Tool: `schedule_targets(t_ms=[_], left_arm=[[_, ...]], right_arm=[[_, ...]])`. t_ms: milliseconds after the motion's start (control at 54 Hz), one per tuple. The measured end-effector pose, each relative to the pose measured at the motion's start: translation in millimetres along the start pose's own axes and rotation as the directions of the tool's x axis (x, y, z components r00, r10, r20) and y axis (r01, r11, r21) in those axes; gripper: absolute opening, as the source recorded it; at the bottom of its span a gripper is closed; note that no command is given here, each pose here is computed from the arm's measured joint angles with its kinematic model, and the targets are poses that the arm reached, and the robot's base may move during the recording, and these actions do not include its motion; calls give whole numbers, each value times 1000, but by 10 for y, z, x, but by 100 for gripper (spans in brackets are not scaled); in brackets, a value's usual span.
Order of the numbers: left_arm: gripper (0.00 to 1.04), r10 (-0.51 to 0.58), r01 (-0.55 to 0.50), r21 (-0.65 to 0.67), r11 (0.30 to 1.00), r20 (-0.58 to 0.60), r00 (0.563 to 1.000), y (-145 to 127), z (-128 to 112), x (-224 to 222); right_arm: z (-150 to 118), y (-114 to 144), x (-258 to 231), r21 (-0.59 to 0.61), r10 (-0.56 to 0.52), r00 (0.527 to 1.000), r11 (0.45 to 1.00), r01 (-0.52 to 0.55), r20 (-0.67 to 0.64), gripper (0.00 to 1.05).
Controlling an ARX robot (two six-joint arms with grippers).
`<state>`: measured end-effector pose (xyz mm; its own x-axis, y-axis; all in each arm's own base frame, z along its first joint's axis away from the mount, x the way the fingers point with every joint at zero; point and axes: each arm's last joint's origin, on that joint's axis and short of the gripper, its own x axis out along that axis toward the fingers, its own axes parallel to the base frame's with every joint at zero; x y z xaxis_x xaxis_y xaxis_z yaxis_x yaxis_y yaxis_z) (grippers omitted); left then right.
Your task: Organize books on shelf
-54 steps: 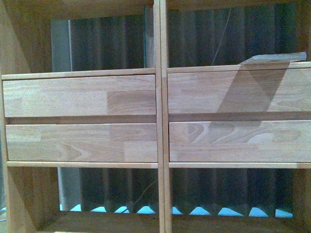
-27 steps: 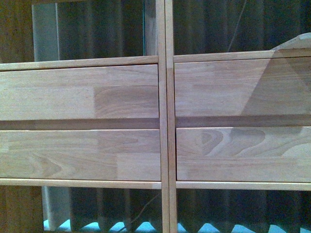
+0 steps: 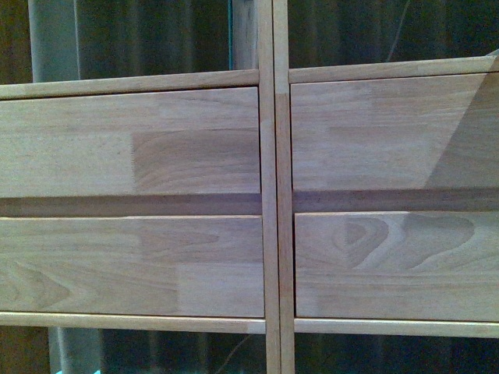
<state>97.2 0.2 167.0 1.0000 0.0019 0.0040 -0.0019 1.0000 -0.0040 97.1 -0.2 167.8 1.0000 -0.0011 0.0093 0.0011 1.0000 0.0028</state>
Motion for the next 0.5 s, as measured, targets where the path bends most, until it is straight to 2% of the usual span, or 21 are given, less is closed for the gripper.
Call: schedule_targets(t_ms=[500], left_arm=[[97, 0, 0, 0, 1000, 0, 1000, 0, 0, 0]], right_arm=[[0, 0, 0, 0, 1, 1000, 1000, -1, 0, 98]])
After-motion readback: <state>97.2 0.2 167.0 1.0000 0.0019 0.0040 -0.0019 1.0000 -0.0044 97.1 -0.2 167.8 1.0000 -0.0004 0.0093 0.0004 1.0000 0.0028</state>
